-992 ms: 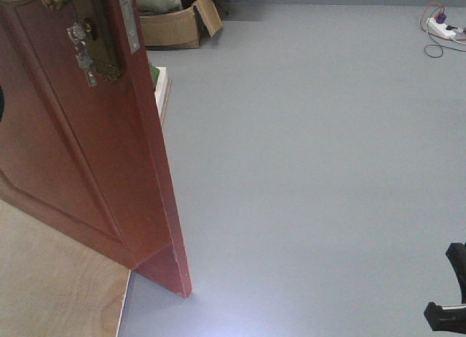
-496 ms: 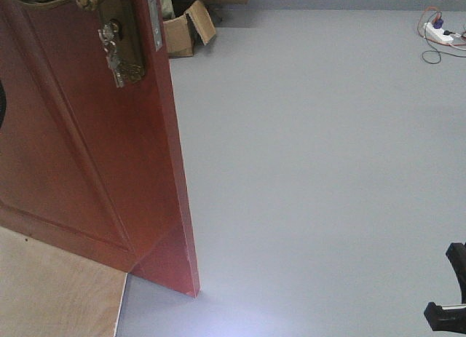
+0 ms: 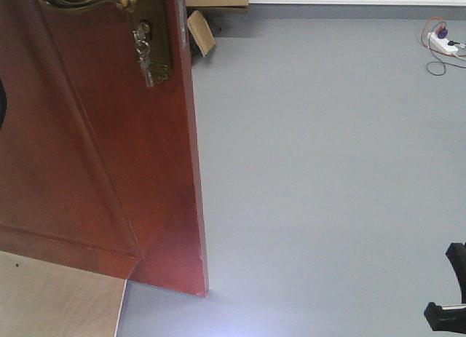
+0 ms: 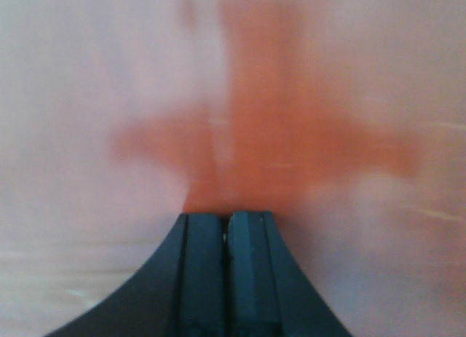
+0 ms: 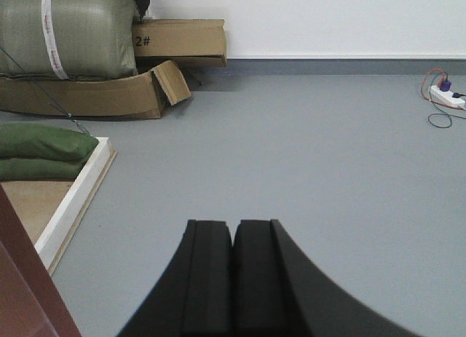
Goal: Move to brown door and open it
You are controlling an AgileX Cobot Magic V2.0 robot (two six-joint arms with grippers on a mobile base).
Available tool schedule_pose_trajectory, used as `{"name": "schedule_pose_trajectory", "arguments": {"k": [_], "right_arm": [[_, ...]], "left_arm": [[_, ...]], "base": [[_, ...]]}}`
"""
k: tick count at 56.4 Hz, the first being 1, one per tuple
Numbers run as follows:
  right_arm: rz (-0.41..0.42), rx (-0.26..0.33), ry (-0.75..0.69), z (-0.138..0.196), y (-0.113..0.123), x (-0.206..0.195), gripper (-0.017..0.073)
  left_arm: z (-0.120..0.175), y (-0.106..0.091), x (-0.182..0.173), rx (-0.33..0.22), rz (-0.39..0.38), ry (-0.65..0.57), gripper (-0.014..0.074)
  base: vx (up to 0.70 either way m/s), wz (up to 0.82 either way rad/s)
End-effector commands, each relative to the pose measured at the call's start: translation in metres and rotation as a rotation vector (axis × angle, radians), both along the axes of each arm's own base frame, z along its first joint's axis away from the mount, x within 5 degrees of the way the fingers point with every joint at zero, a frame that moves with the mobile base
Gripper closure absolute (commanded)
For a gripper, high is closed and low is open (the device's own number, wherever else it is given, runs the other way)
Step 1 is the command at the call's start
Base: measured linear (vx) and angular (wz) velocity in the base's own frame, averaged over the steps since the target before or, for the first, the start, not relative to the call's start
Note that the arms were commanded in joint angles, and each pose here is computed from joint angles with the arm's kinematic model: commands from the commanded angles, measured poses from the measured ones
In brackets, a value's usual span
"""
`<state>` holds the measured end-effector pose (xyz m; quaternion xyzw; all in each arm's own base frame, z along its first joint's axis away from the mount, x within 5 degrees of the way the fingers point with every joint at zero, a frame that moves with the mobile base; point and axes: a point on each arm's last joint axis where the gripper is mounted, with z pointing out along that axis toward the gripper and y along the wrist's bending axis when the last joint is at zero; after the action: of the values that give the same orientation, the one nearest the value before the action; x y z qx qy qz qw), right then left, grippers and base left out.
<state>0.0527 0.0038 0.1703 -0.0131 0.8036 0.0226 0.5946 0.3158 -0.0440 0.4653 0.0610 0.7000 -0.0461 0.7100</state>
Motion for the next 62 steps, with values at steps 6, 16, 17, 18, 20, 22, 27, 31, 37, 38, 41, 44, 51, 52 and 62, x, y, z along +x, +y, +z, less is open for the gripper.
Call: {"name": "schedule_pose_trajectory", "arguments": {"k": [6,16,17,18,20,22,27,31,37,38,41,44,51,52,62], "right_arm": [[-0.005,-0.007,-0.077,0.0054,-0.0005,0.0016,0.0559],[-0.005,-0.007,-0.077,0.0054,-0.0005,0.0016,0.0559],[-0.005,-0.007,-0.077,0.0054,-0.0005,0.0016,0.0559],[-0.005,-0.007,-0.077,0.0054,-0.0005,0.0016,0.0559],[-0.005,-0.007,-0.077,0.0054,-0.0005,0.0016,0.0559],[-0.005,-0.007,-0.077,0.0054,-0.0005,0.0016,0.0559],[-0.005,-0.007,-0.077,0.0054,-0.0005,0.0016,0.0559],[-0.005,-0.007,-0.077,0.0054,-0.0005,0.0016,0.0559],[-0.005,-0.007,-0.077,0.0054,-0.0005,0.0016,0.0559],[-0.005,-0.007,-0.077,0.0054,-0.0005,0.0016,0.0559],[-0.005,-0.007,-0.077,0.0054,-0.0005,0.0016,0.0559],[-0.005,-0.007,-0.077,0.0054,-0.0005,0.0016,0.0559],[-0.005,-0.007,-0.077,0.0054,-0.0005,0.0016,0.0559],[-0.005,-0.007,-0.077,0.0054,-0.0005,0.0016,0.0559],[-0.005,-0.007,-0.077,0.0054,-0.0005,0.0016,0.0559]], "left_arm": [[0.0243,0.0013,-0.0113,-0.026,0.006,-0.126,0.0600],[0.0243,0.0013,-0.0113,-0.026,0.006,-0.126,0.0600],[0.0243,0.0013,-0.0113,-0.026,0.006,-0.126,0.0600],[0.0243,0.0013,-0.0113,-0.026,0.006,-0.126,0.0600],[0.0243,0.0013,-0.0113,-0.026,0.006,-0.126,0.0600],[0.0243,0.0013,-0.0113,-0.026,0.006,-0.126,0.0600],[0.0238,0.0012,-0.0108,-0.026,0.006,-0.124,0.0600],[0.0238,0.0012,-0.0108,-0.026,0.006,-0.124,0.0600],[0.0238,0.0012,-0.0108,-0.026,0.006,-0.124,0.0600],[0.0238,0.0012,-0.0108,-0.026,0.006,-0.124,0.0600],[0.0238,0.0012,-0.0108,-0.026,0.006,-0.124,0.0600],[0.0238,0.0012,-0.0108,-0.026,0.006,-0.124,0.0600],[0.0238,0.0012,-0.0108,-0.026,0.006,-0.124,0.0600],[0.0238,0.0012,-0.0108,-0.026,0.006,-0.124,0.0600],[0.0238,0.0012,-0.0108,-0.026,0.006,-0.124,0.0600]], "base": [[0.22,0.02],[0.20,0.02],[0.19,0.03],[0.18,0.03],[0.18,0.03],[0.17,0.03],[0.15,0.02],[0.13,0.02],[0.10,0.01],[0.08,0.01],[0.07,0.01],[0.06,0.02],[0.04,0.01],[0.03,0.00],[0.01,0.00]]}}
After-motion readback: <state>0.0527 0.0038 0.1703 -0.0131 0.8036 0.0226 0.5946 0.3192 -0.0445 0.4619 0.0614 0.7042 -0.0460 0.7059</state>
